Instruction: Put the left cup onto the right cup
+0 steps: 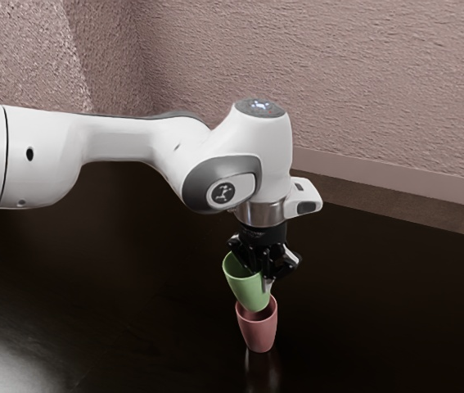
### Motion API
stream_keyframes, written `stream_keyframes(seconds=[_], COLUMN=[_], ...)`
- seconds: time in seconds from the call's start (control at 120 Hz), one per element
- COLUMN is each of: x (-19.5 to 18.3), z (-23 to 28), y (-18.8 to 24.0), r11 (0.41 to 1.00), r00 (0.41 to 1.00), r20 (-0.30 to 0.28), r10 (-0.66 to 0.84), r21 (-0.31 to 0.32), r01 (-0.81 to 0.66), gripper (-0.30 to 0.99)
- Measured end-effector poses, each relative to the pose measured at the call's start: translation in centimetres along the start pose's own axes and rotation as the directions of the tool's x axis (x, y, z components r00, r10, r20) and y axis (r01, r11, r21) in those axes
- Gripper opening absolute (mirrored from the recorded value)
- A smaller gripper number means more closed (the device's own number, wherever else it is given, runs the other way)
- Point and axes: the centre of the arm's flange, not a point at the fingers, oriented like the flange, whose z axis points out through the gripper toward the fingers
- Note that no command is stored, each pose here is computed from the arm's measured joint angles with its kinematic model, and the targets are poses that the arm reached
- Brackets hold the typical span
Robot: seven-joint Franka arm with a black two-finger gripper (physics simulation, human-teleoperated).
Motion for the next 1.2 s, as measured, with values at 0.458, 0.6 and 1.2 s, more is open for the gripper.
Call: stream_keyframes(seconds=[0.458,0.6,1.2], x=[0.3,0.4,0.8], z=[1.4,1.7,3.1], y=[0.3,0.3,0.2], r11=[1.0,1.0,1.0], r00=[1.0,1.0,0.999], r20=[0.005,0.009,0.031], r10=[-0.005,-0.007,-0.012], r21=[0.001,0.003,0.007], r01=[0.005,0.007,0.012], gripper=[-0.09,-0.09,0.48])
